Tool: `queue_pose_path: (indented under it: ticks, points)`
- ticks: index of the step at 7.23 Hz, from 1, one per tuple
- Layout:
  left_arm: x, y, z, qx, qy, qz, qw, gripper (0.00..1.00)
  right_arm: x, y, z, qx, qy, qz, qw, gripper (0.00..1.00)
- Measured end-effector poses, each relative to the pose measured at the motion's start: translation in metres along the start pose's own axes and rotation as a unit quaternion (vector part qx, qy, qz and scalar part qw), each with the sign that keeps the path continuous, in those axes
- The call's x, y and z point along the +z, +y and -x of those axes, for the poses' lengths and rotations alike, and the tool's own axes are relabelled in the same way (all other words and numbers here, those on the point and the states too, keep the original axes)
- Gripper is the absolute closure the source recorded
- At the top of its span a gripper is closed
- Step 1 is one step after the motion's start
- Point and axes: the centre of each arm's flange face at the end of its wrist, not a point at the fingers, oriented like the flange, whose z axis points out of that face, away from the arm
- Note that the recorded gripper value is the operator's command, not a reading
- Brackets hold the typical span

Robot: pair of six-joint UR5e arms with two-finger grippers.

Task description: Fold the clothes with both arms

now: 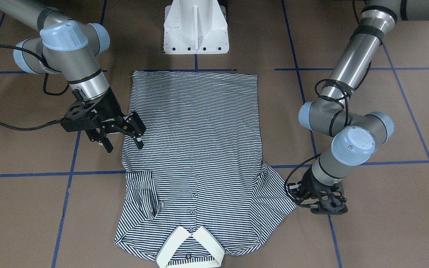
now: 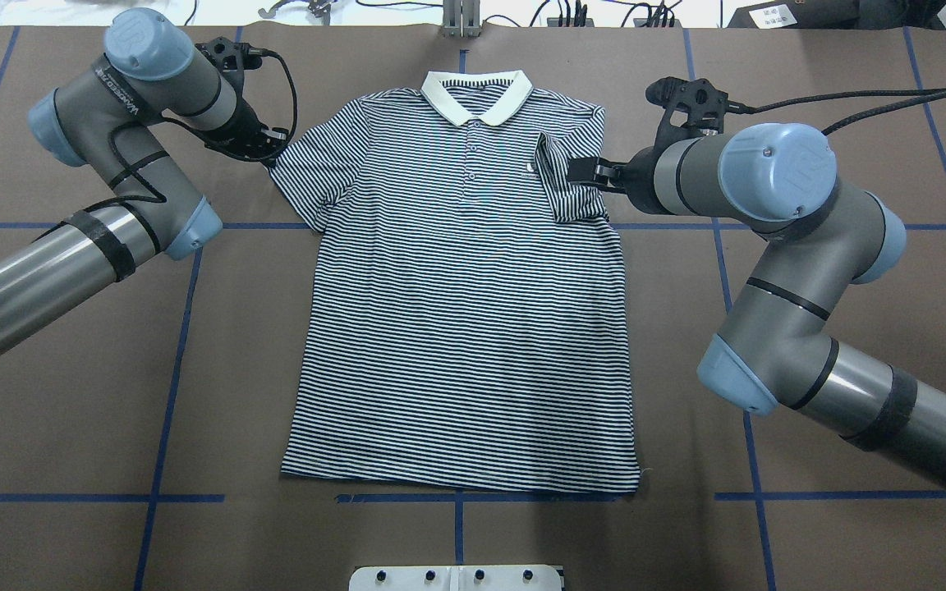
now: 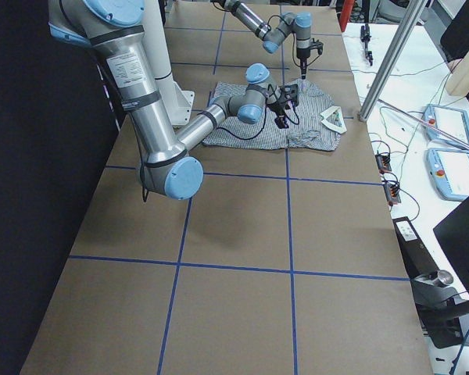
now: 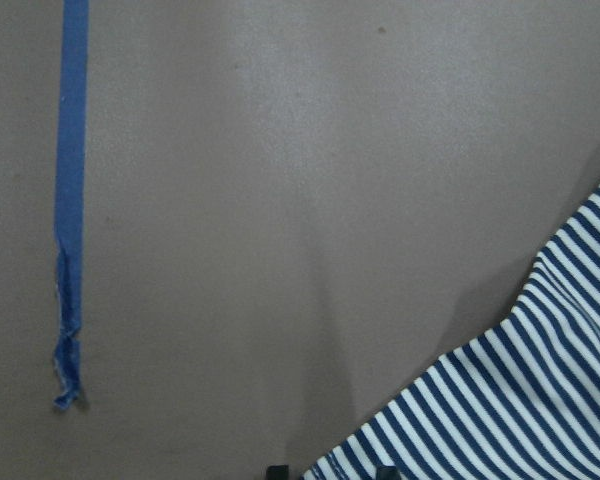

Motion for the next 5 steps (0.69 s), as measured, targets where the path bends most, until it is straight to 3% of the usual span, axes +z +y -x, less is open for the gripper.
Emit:
queue_pose_path:
  ticks: [3, 5]
  points:
    - [-0.035, -0.011, -0.05, 0.012, 0.027, -0.014, 0.9995, 1.0, 0.001, 0.0, 0.0, 0.0, 0.0, 0.0, 1.0, 0.0]
    - [-0.042, -0.001, -0.115, -0.002, 0.037, -0.006, 0.9993, 1.0, 0.001, 0.001, 0.0, 0.0, 0.0, 0.001, 1.0, 0.0]
